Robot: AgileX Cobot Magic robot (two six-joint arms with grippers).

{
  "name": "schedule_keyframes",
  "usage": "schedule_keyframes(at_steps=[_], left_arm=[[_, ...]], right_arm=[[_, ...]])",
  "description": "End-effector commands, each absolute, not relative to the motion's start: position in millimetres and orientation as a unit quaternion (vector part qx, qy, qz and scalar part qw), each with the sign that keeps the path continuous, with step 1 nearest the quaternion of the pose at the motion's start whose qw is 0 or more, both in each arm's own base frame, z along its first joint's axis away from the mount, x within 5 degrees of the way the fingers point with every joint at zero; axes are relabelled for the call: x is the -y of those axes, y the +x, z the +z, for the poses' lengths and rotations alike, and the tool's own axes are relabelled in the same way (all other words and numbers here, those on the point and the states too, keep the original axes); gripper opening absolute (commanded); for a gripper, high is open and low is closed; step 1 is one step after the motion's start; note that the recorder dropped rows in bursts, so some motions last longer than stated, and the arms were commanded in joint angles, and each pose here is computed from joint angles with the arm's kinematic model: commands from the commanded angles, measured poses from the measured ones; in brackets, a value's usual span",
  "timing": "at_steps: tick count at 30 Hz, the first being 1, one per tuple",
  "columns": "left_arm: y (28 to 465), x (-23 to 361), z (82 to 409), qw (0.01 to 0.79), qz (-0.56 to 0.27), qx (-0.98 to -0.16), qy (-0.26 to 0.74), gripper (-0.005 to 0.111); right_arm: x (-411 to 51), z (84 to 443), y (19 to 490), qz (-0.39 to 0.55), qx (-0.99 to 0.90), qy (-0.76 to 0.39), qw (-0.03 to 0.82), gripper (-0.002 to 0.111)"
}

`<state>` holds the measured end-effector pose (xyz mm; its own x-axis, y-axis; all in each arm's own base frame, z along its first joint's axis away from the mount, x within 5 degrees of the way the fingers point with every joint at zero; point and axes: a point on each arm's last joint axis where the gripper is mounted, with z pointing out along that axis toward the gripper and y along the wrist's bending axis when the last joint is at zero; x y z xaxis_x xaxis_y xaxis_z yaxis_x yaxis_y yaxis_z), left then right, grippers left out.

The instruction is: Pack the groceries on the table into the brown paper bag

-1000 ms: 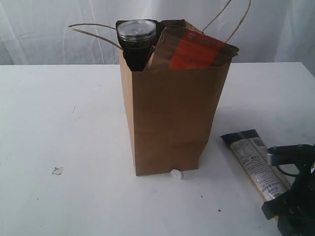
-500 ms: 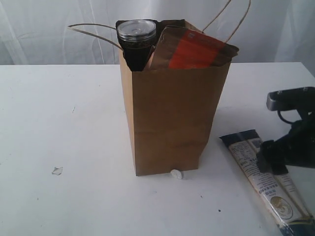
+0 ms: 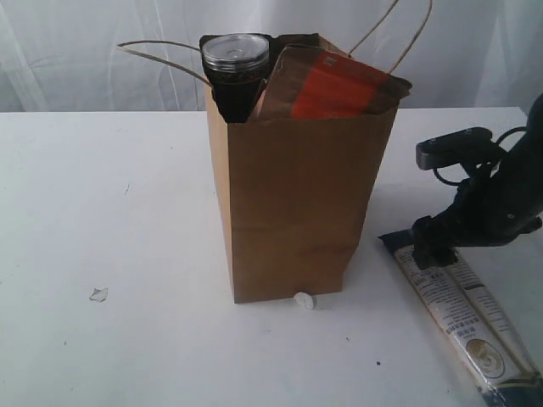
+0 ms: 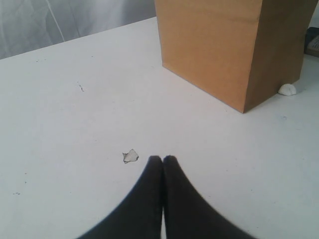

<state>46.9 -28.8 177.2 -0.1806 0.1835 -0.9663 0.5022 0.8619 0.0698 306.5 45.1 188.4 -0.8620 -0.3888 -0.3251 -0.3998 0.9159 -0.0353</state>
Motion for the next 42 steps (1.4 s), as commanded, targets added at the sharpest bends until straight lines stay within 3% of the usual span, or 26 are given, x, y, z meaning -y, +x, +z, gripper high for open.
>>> schedule_keyframes(at_steps=[1, 5, 29, 32, 37, 39, 42], left_arm=[[47, 29, 176, 0.597, -0.135, -0.758, 0.224, 0.0], [47, 29, 176, 0.597, -0.135, -0.758, 0.224, 0.0], [47, 29, 176, 0.597, -0.135, -0.758, 0.224, 0.0], [47, 29, 176, 0.597, -0.135, -0.758, 0.224, 0.0], [47, 29, 176, 0.597, -0.135, -0.758, 0.224, 0.0], [47, 29, 176, 0.597, -0.135, -0.758, 0.224, 0.0], [47, 29, 176, 0.597, -0.135, -0.758, 0.224, 0.0]], right_arm=[[-47, 175, 320, 0.004, -0.956, -0.238, 0.173, 0.093], [-50, 161, 328, 0.0, -0.953, -0.244, 0.18, 0.097], [-59, 115, 341, 0.009, -0.959, -0.242, 0.148, 0.094], [-59, 115, 339, 0.013, -0.963, -0.232, 0.137, 0.079], [-58, 114, 332, 0.024, -0.977, -0.186, 0.099, 0.021], [-58, 116, 330, 0.026, -0.979, -0.178, 0.091, 0.004], [-58, 127, 329, 0.025, -0.978, -0.18, 0.101, 0.0]])
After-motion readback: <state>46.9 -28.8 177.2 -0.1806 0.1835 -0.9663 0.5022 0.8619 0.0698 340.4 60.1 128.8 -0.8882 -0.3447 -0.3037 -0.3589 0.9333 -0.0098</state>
